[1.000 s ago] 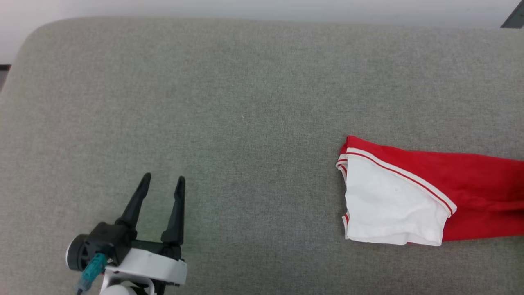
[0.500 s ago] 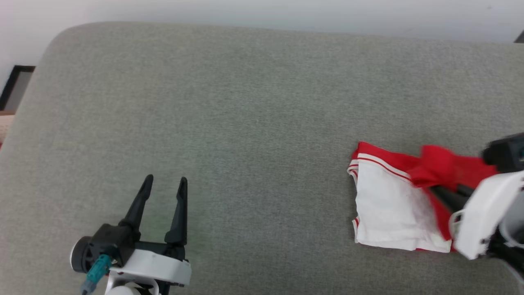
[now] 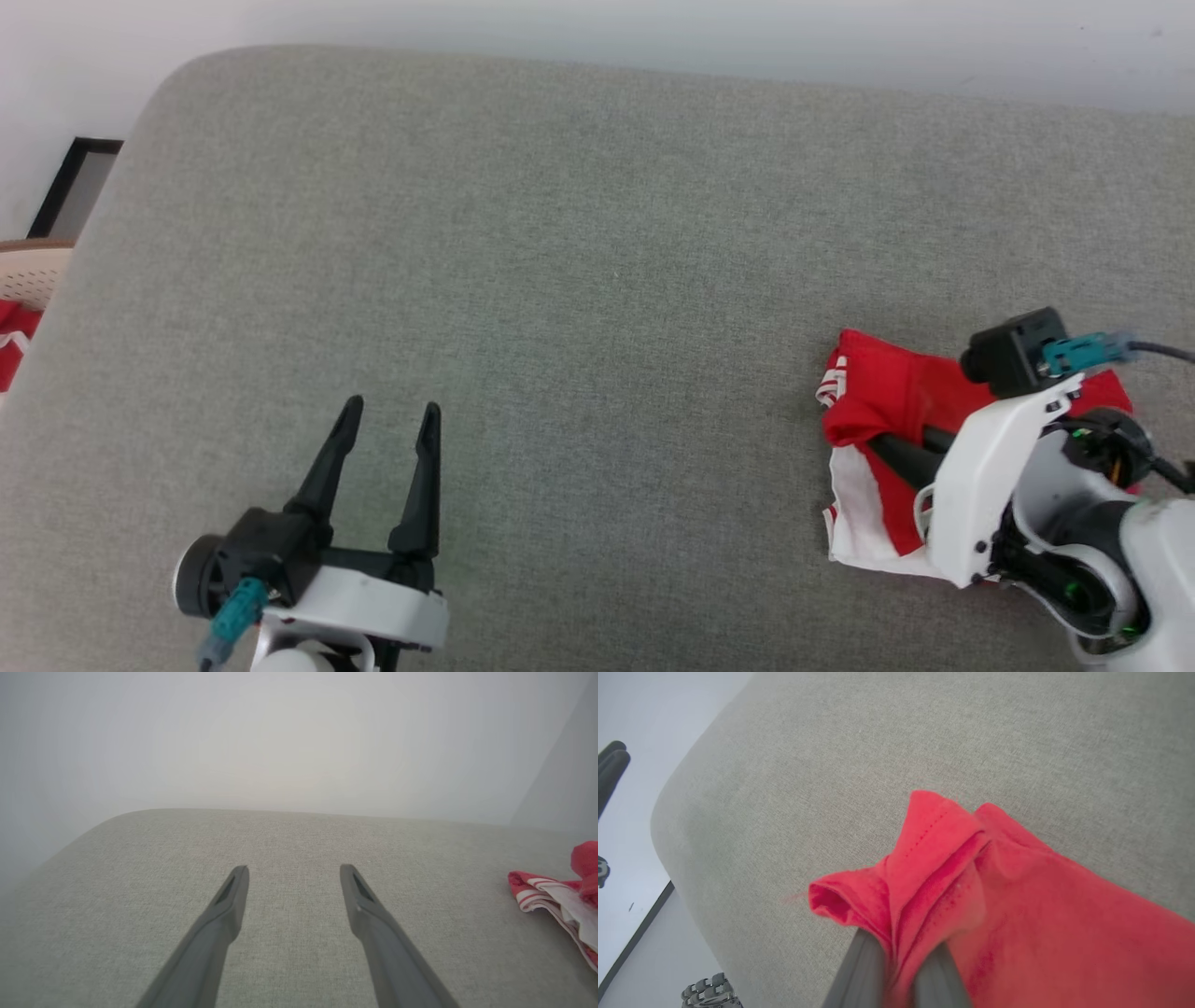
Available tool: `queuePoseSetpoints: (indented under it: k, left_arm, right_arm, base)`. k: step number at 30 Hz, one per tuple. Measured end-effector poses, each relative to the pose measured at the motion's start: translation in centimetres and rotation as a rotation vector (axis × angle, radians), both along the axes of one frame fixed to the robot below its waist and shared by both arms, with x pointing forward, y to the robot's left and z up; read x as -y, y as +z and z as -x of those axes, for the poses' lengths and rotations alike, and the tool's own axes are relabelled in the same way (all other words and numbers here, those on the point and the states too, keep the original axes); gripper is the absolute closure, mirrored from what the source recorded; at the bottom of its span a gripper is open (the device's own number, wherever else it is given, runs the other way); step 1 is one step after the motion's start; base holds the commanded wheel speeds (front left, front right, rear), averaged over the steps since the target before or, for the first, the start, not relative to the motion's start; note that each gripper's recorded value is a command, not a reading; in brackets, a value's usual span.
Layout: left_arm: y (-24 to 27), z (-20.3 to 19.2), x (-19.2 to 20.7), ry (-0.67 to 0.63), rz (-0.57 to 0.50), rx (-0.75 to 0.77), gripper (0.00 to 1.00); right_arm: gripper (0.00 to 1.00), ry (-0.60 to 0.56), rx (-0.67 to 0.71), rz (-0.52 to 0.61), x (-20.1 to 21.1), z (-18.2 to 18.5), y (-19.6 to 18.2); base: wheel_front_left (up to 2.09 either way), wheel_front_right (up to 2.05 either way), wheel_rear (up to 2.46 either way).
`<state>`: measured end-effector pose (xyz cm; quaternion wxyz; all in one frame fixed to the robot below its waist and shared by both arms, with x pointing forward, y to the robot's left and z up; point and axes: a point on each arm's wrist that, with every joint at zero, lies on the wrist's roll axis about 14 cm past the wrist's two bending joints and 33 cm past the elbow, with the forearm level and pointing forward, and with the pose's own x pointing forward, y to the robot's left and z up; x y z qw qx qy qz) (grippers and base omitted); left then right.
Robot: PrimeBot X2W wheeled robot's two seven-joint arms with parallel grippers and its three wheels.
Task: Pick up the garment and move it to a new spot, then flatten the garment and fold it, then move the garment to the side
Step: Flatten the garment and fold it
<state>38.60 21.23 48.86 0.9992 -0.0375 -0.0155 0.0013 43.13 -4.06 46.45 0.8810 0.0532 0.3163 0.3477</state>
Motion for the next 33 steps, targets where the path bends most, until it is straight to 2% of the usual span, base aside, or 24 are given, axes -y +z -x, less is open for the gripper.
queuePoseSetpoints:
  k: [8,9,10,11,12,17,22,27,33]
  left_arm:
    - [1.1,-0.8,0.9,-0.021,0.026,0.04,0.0]
    - [1.1,-0.9,1.1,-0.029,0.025,0.04,0.0]
    - [1.2,-0.9,1.2,-0.033,0.024,0.041,0.0]
    - [1.2,-0.9,1.3,-0.037,0.025,0.043,0.0]
    - [1.3,-1.0,1.3,-0.04,0.024,0.045,0.0]
    - [1.0,-0.9,1.4,-0.051,0.033,0.036,0.0]
    - [0.1,-0.7,1.8,-0.066,0.048,0.007,0.0]
    - [-0.1,-0.8,2.5,-0.091,0.073,0.0,0.0]
    - [-0.9,-0.7,3.4,-0.116,0.106,-0.028,0.0]
  right_arm:
    - [1.0,-0.016,-0.016,-0.006,-0.7,-0.5,-1.8]
    - [0.85,-0.019,-0.016,-0.004,-0.7,-0.6,-2.0]
    - [0.65,-0.017,-0.013,0.0,-0.7,-0.6,-2.0]
    - [0.15,-0.015,-0.007,0.0,-0.8,-0.5,-2.0]
    - [0.0,-0.015,0.0,-0.001,-0.9,-0.6,-1.9]
    - [0.0,-0.036,0.037,-0.029,-0.3,-0.6,-0.6]
    - [0.0,-0.101,0.142,-0.049,2.7,-1.3,2.0]
    - [0.0,-0.232,0.223,-0.012,8.3,-1.5,2.6]
    - [0.0,-0.425,0.299,-0.037,14.1,-1.2,2.9]
  base:
    - [0.0,0.0,0.0]
    - [0.0,0.0,0.0]
    - [0.0,0.0,0.0]
    - [0.0,0.0,0.0]
    - [0.0,0.0,0.0]
    - [0.0,0.0,0.0]
    - [0.0,0.0,0.0]
    - [0.0,0.0,0.0]
    - [0.0,0.0,0.0]
